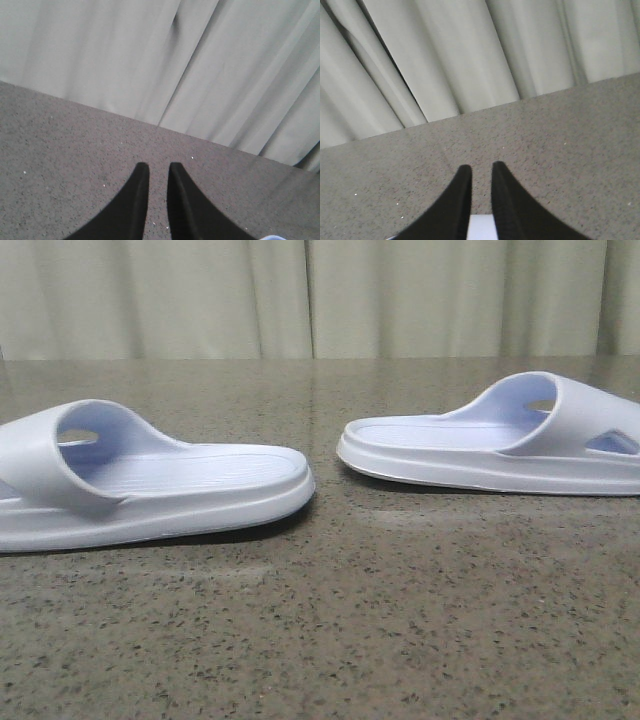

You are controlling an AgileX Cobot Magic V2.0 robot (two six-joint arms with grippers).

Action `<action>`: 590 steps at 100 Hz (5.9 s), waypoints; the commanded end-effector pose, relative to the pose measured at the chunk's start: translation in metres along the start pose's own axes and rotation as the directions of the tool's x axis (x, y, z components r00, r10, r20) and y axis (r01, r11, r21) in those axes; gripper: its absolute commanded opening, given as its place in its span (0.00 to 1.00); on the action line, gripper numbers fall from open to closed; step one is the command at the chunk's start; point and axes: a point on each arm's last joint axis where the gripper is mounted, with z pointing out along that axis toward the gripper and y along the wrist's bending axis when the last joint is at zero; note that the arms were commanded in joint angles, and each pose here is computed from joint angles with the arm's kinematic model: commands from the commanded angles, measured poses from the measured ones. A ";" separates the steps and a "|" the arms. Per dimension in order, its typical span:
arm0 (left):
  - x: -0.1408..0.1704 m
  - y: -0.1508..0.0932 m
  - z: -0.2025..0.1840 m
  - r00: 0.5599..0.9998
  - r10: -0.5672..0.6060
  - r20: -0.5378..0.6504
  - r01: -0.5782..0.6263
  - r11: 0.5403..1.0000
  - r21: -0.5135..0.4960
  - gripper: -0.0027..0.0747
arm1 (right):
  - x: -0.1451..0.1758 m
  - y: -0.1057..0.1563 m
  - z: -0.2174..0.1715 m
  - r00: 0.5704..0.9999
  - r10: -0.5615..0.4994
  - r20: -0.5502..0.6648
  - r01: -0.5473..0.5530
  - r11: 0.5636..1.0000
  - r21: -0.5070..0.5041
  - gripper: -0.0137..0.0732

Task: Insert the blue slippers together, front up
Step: 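Lower the left gripper onto the slipper's toe and close on it, then lift the grasped slipper up off the table with the left gripper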

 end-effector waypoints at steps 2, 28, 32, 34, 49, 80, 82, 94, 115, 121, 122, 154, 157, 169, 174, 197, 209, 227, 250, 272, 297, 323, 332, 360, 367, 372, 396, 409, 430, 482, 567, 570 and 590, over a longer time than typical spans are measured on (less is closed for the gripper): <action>-0.014 -0.005 0.001 0.996 -0.058 0.062 0.057 0.998 0.019 0.27 | -0.016 0.004 0.001 0.995 0.062 0.076 -0.061 0.998 -0.024 0.49; -0.011 -0.006 0.002 0.993 -0.109 0.039 0.108 0.994 0.036 0.72 | -0.019 0.004 0.004 0.991 0.085 0.102 -0.083 0.996 -0.029 0.81; -0.009 -0.006 0.003 0.989 -0.147 0.019 0.146 0.988 0.042 0.71 | -0.019 0.004 0.004 0.991 0.085 0.105 -0.083 0.996 -0.030 0.81; -0.008 -0.006 0.004 0.986 -0.166 0.006 0.165 0.985 0.041 0.71 | -0.019 0.004 0.004 0.991 0.085 0.107 -0.083 0.996 -0.030 0.81; 0.005 0.002 0.011 0.948 -0.314 -0.043 0.315 0.949 0.003 0.69 | -0.019 0.004 0.004 0.991 0.085 0.107 -0.083 0.996 -0.030 0.81; 0.050 0.027 0.022 0.806 -0.582 -0.103 0.568 0.811 -0.140 0.69 | -0.019 0.004 0.004 0.991 0.085 0.107 -0.083 0.996 -0.030 0.81; 0.051 0.028 0.022 0.804 -0.586 -0.102 0.570 0.809 -0.145 0.69 | -0.019 0.004 0.004 0.991 0.085 0.107 -0.083 0.996 -0.030 0.81; 0.062 0.036 0.023 0.771 -0.632 -0.083 0.613 0.770 -0.177 0.69 | -0.019 0.004 0.004 0.991 0.085 0.107 -0.083 0.996 -0.030 0.81; 0.083 0.048 0.029 0.691 -0.719 -0.078 0.685 0.685 -0.248 0.69 | -0.019 0.004 0.004 0.991 0.085 0.107 -0.083 0.996 -0.030 0.81; 0.087 0.050 0.031 0.679 -0.729 -0.088 0.688 0.674 -0.269 0.69 | -0.019 0.004 0.004 0.991 0.085 0.107 -0.083 0.996 -0.030 0.81; 0.087 0.050 0.031 0.678 -0.729 -0.090 0.688 0.673 -0.270 0.69 | -0.019 0.004 0.004 0.991 0.085 0.107 -0.083 0.996 -0.030 0.81; 0.096 0.057 0.044 0.657 -0.745 -0.115 0.676 0.649 -0.348 0.69 | -0.019 0.004 0.003 0.990 0.085 0.108 -0.082 0.996 -0.030 0.81; 0.097 0.058 0.045 0.655 -0.747 -0.115 0.675 0.647 -0.355 0.69 | -0.019 0.004 0.003 0.990 0.085 0.108 -0.082 0.996 -0.030 0.81; 0.100 0.062 0.051 0.644 -0.757 -0.112 0.675 0.631 -0.383 0.69 | -0.019 0.004 0.003 0.990 0.085 0.108 -0.082 0.996 -0.030 0.81; 0.102 0.063 0.054 0.630 -0.769 -0.108 0.682 0.614 -0.396 0.69 | -0.019 0.004 0.003 0.990 0.085 0.108 -0.082 0.996 -0.030 0.81; 0.109 0.068 0.063 0.579 -0.809 -0.099 0.702 0.557 -0.443 0.69 | -0.019 0.004 0.003 0.990 0.085 0.109 -0.082 0.996 -0.030 0.81; 0.111 0.070 0.065 0.565 -0.819 -0.098 0.706 0.542 -0.456 0.69 | -0.020 0.004 0.003 0.990 0.085 0.115 -0.082 0.996 -0.031 0.81; 0.110 0.070 0.066 0.563 -0.820 -0.098 0.707 0.540 -0.456 0.69 | -0.021 0.004 0.003 0.988 0.086 0.125 -0.082 0.996 -0.031 0.81; 0.107 0.068 0.068 0.568 -0.817 -0.100 0.710 0.548 -0.443 0.69 | -0.021 0.004 0.003 0.988 0.086 0.132 -0.082 0.996 -0.032 0.81; 0.107 0.068 0.068 0.566 -0.818 -0.099 0.712 0.546 -0.442 0.69 | -0.021 0.004 0.003 0.988 0.086 0.132 -0.082 0.996 -0.032 0.81; 0.107 0.068 0.068 0.584 -0.804 -0.111 0.697 0.567 -0.439 0.69 | -0.021 0.004 0.003 0.988 0.086 0.132 -0.082 0.996 -0.032 0.81; 0.107 0.068 0.068 0.608 -0.785 -0.122 0.678 0.593 -0.434 0.69 | -0.021 0.004 0.003 0.988 0.086 0.132 -0.082 0.996 -0.032 0.81; 0.108 0.069 0.069 0.619 -0.773 -0.137 0.661 0.608 -0.440 0.69 | -0.022 0.004 0.003 0.987 0.086 0.134 -0.082 0.996 -0.032 0.81; 0.120 0.075 0.080 0.583 -0.796 -0.162 0.649 0.577 -0.497 0.69 | -0.022 0.004 0.003 0.987 0.086 0.136 -0.082 0.996 -0.032 0.81; 0.121 0.075 0.081 0.576 -0.799 -0.176 0.647 0.577 -0.499 0.69 | -0.022 0.004 0.003 0.987 0.086 0.136 -0.082 0.996 -0.032 0.81; 0.123 0.074 0.082 0.569 -0.799 -0.194 0.645 0.580 -0.497 0.69 | -0.022 0.004 0.003 0.987 0.086 0.136 -0.082 0.996 -0.032 0.81; 0.128 0.068 0.081 0.545 -0.788 -0.287 0.624 0.610 -0.488 0.69 | -0.022 0.004 0.003 0.987 0.086 0.136 -0.082 0.996 -0.032 0.81; 0.131 0.064 0.079 0.544 -0.761 -0.353 0.596 0.647 -0.476 0.69 | -0.022 0.004 0.003 0.987 0.086 0.137 -0.082 0.996 -0.032 0.81; 0.132 0.063 0.079 0.533 -0.759 -0.373 0.593 0.650 -0.475 0.69 | -0.022 0.004 0.003 0.987 0.086 0.137 -0.082 0.996 -0.032 0.81; 0.131 0.065 0.079 0.553 -0.754 -0.355 0.587 0.655 -0.476 0.43 | -0.022 0.004 0.003 0.987 0.086 0.137 -0.082 0.996 -0.032 0.81; 0.111 0.055 0.074 0.643 -0.703 -0.303 0.629 0.711 -0.316 0.06 | -0.022 0.004 0.003 0.987 0.086 0.137 -0.082 0.996 -0.032 0.81; 0.109 0.053 0.072 0.644 -0.704 -0.299 0.637 0.710 -0.300 0.06 | -0.022 0.004 0.003 0.987 0.086 0.137 -0.082 0.996 -0.032 0.81; 0.088 0.037 0.062 0.681 -0.668 -0.300 0.648 0.741 -0.178 0.06 | -0.024 0.004 0.003 0.982 0.086 0.166 -0.082 0.996 -0.033 0.81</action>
